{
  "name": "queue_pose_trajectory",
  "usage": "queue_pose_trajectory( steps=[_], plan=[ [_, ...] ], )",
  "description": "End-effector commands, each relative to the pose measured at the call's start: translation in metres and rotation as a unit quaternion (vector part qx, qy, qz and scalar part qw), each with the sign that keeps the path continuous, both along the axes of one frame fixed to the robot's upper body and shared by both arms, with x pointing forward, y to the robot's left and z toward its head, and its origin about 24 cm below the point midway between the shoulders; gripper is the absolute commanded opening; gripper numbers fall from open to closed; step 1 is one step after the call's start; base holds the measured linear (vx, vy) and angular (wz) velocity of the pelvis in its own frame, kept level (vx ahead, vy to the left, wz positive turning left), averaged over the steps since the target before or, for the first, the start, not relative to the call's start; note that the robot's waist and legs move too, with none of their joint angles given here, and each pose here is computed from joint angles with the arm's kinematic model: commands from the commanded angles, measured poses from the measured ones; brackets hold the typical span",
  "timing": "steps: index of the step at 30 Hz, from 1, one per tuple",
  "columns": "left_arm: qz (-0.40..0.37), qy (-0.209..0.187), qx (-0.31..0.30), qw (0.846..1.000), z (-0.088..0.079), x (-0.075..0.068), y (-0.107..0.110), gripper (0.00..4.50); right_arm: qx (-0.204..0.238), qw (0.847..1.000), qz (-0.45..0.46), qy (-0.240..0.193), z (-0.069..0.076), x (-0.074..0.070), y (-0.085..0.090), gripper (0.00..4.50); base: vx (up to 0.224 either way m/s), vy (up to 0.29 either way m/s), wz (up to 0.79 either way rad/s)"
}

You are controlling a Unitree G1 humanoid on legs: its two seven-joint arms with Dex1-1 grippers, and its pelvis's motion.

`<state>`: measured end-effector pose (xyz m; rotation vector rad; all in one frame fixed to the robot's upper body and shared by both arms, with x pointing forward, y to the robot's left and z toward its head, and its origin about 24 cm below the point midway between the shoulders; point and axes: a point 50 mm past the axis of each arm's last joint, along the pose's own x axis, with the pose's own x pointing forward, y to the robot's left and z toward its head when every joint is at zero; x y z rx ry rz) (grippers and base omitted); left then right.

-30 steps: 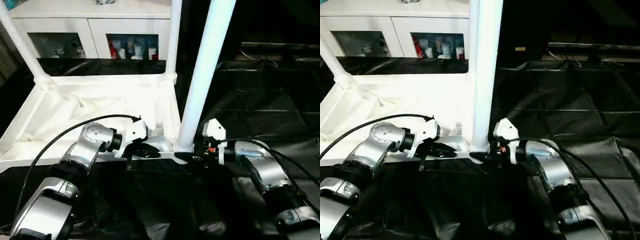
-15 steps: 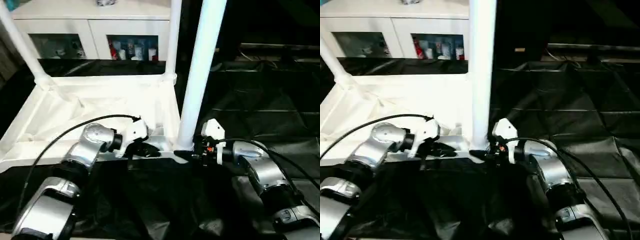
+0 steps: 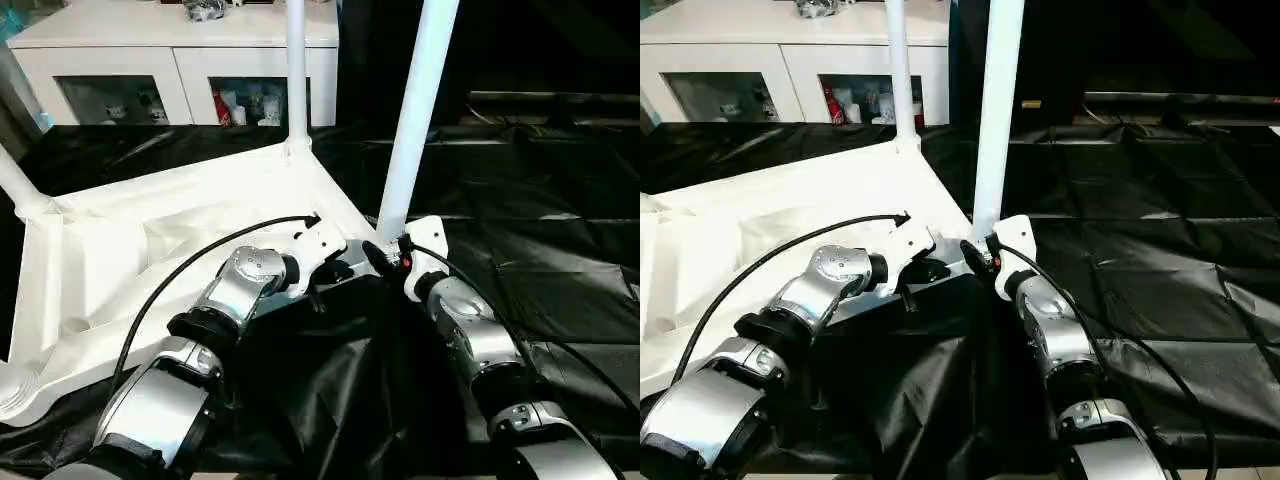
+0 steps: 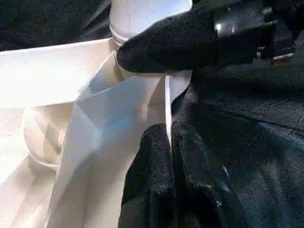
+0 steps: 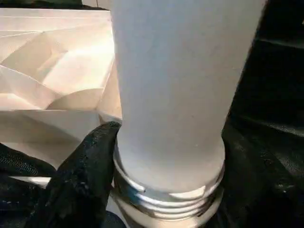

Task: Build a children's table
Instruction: Rotate leg to tighten

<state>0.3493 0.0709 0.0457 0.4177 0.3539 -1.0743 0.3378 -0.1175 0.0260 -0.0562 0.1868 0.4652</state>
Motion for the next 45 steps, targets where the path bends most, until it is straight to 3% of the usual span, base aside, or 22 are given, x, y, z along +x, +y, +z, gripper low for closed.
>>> queue_pose_trajectory(
  steps=[1, 6, 11, 19, 25, 38, 41, 44, 45],
  plan=[
    [-0.043, 0.011, 0.011, 0.999, -0.01, -0.01, -0.015, 0.0, 0.01, 0.996, 0.086, 0.013, -0.004, -0.008, 0.032, 3.67, 0.0, 0.0, 0.0],
    [-0.067, 0.017, 0.013, 0.998, -0.011, -0.012, 0.0, 0.0, 0.012, 0.989, 0.148, -0.005, 0.006, -0.009, 0.021, 3.93, 0.0, 0.0, 0.0],
    [-0.123, 0.04, 0.018, 0.991, -0.011, -0.02, 0.027, 0.0, -0.001, 0.968, 0.249, -0.022, 0.021, -0.016, -0.002, 3.93, 0.02, -0.008, -0.01],
    [-0.213, 0.088, 0.009, 0.973, -0.003, -0.033, 0.056, 0.0, -0.026, 0.934, 0.356, 0.012, 0.031, -0.03, -0.032, 3.93, 0.0, 0.0, 0.0],
    [-0.222, 0.091, 0.011, 0.971, -0.001, -0.033, 0.062, 0.0, -0.03, 0.924, 0.381, 0.028, 0.031, -0.033, -0.034, 3.93, 0.0, 0.0, 0.0],
    [-0.215, 0.091, 0.013, 0.972, -0.001, -0.033, 0.064, 0.0, -0.023, 0.913, 0.404, 0.044, 0.027, -0.037, -0.029, 2.86, 0.0, 0.0, 0.0],
    [-0.201, 0.083, 0.015, 0.976, -0.002, -0.032, 0.064, 0.0, -0.022, 0.912, 0.406, 0.051, 0.024, -0.039, -0.028, 2.79, 0.0, 0.0, 0.0],
    [-0.169, 0.069, 0.017, 0.983, -0.003, -0.028, 0.062, 0.0, -0.018, 0.919, 0.389, 0.057, 0.017, -0.041, -0.028, 2.73, 0.0, 0.0, 0.0],
    [-0.144, 0.06, 0.019, 0.988, -0.004, -0.024, 0.06, 0.0, -0.015, 0.931, 0.36, 0.059, 0.011, -0.039, -0.028, 2.72, 0.0, 0.0, 0.0]
  ],
)
